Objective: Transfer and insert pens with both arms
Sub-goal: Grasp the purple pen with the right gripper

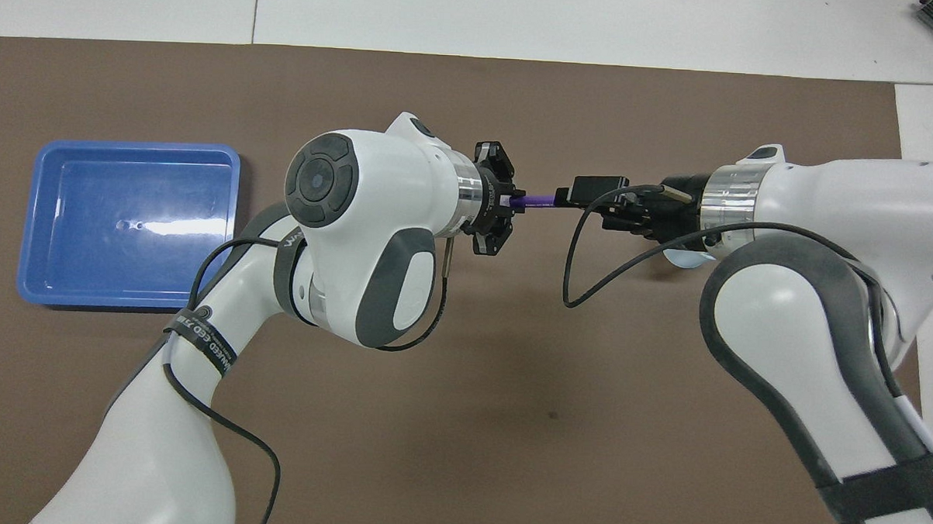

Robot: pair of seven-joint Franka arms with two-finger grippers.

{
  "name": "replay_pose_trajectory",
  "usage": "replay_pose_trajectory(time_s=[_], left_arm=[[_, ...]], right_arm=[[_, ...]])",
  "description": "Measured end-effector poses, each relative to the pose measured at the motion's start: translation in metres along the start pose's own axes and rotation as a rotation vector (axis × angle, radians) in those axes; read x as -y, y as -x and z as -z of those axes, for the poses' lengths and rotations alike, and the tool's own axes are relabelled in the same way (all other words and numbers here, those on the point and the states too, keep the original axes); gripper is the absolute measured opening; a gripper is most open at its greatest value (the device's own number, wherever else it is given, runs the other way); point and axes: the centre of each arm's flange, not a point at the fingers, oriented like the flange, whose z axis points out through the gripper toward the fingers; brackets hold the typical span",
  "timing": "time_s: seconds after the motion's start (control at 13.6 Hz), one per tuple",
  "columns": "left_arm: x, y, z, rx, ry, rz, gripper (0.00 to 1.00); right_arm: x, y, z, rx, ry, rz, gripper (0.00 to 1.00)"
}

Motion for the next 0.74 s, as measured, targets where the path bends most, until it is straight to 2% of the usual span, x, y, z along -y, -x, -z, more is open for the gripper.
replay_pose_trajectory(time_s=[0.22,0.29,0.37,0.59,0.74], left_arm=[[0.015,0.025,-0.007,0.021,0.005,-0.005,0.18],[0.019,0.034,-0.008,0.03,0.014,-0.008,0.18],[0.023,0.041,-0.009,0.04,0.027,-0.009,0.18],[0.027,0.053,-0.009,0.062,0.069,0.0,0.18],[0.026,0.051,-0.009,0.061,0.079,0.004,0.18]], right_arm=[[-0.013,-0.007,0.005,-0.007,0.005,0.025,0.93],[-0.015,-0.008,0.004,-0.007,0.007,0.027,0.88],[-0.016,-0.008,0.003,-0.006,0.007,0.028,0.88],[-0.018,-0.007,0.002,0.012,0.009,0.027,0.58],[-0.022,-0.006,0.002,0.037,0.016,0.024,0.55]])
